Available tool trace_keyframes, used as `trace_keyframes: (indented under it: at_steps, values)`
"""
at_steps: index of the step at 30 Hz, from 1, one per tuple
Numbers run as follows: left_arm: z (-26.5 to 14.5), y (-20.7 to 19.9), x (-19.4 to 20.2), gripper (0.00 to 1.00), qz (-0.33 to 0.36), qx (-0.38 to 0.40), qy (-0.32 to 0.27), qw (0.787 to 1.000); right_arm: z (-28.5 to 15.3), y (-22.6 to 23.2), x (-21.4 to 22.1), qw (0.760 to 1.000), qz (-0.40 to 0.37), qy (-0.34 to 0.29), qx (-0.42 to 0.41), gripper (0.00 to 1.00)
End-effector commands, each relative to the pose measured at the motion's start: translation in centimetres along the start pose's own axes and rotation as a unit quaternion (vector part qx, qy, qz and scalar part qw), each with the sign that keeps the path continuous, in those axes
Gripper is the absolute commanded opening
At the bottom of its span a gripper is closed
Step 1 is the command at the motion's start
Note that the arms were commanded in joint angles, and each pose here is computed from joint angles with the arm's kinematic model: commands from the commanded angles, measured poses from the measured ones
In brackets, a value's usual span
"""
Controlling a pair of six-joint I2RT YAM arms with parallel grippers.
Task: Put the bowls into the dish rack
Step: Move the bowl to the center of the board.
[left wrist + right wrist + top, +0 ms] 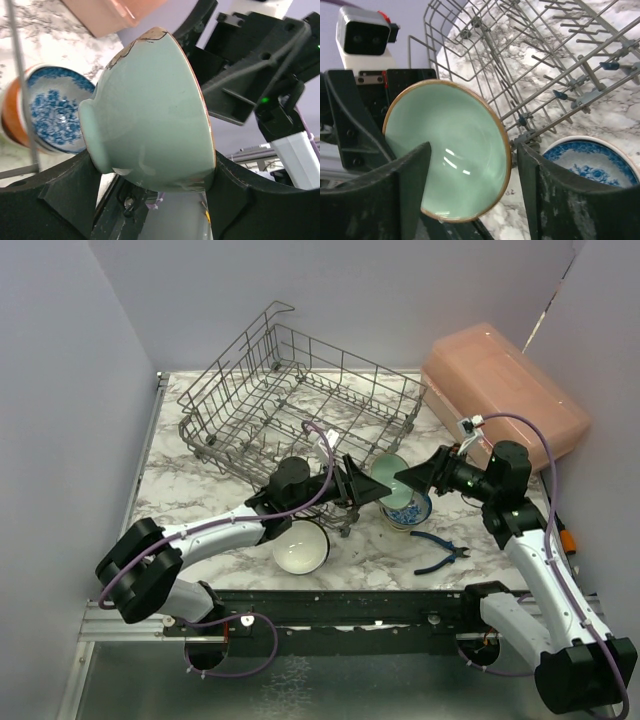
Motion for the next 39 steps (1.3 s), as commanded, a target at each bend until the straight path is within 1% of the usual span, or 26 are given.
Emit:
trace_keyframes:
  at_steps: [1,4,6,9,14,19,23,28,31,34,39]
  values:
    - [-1.0,0.1,-2.0,0.00,0.002,0.013,-0.027,1.000,-0.6,0.8,-0.2,1.000,-0.016,0.002,0.006,0.79]
    - [-2.1,0.7,-3.1,0.00,0.002,0.006,-0.043,0.999,-0.9,0.6,-0.2,1.000,-0.017,-0.012,0.020,0.90]
    - [-3.1,1.3,-4.0,0.00,-0.002,-0.001,-0.057,0.998,-1.1,0.5,-0.1,0.999,-0.018,-0.017,0.025,0.94]
    - [-5.0,2.0,-5.3,0.00,0.000,-0.011,-0.084,0.996,-1.2,0.1,0.3,0.999,-0.019,-0.012,0.029,0.96]
    - [-8.0,2.8,-7.1,0.00,0.016,-0.039,-0.121,0.992,-0.8,-1.1,1.5,0.999,-0.009,0.011,0.040,0.96]
    - [-9.9,3.3,-7.8,0.00,0.078,-0.117,-0.121,0.983,-0.6,-3.2,2.6,0.996,0.012,0.031,0.083,0.95]
    - [-11.7,3.7,-8.3,0.00,0.128,-0.191,-0.110,0.967,-1.0,-6.1,3.0,0.984,0.037,0.015,0.176,0.95]
    - [-13.5,4.0,-8.7,0.00,0.175,-0.245,-0.107,0.947,-1.8,-9.0,3.1,0.963,0.039,-0.015,0.265,0.96]
    - [-14.0,4.4,-8.7,0.00,0.196,-0.265,-0.099,0.939,-1.8,-10.1,3.4,0.957,0.041,-0.015,0.286,0.97]
    - [-14.3,5.1,-8.5,0.00,0.203,-0.283,-0.090,0.933,-1.3,-11.2,4.1,0.954,0.053,0.003,0.296,0.97]
    - [-14.2,6.0,-7.9,0.00,0.209,-0.295,-0.066,0.930,0.1,-12.0,5.6,0.961,0.071,0.043,0.265,0.97]
Point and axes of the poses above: each gripper's point midway between its finger pads, its own z axis out along the fingers, its own y axis along the line the jaws close on, x = y × z, the point moved 4 cm from there along -z, back along the fingers, and after that the axes turned 7 degrees about z, right-handed, at the moved point
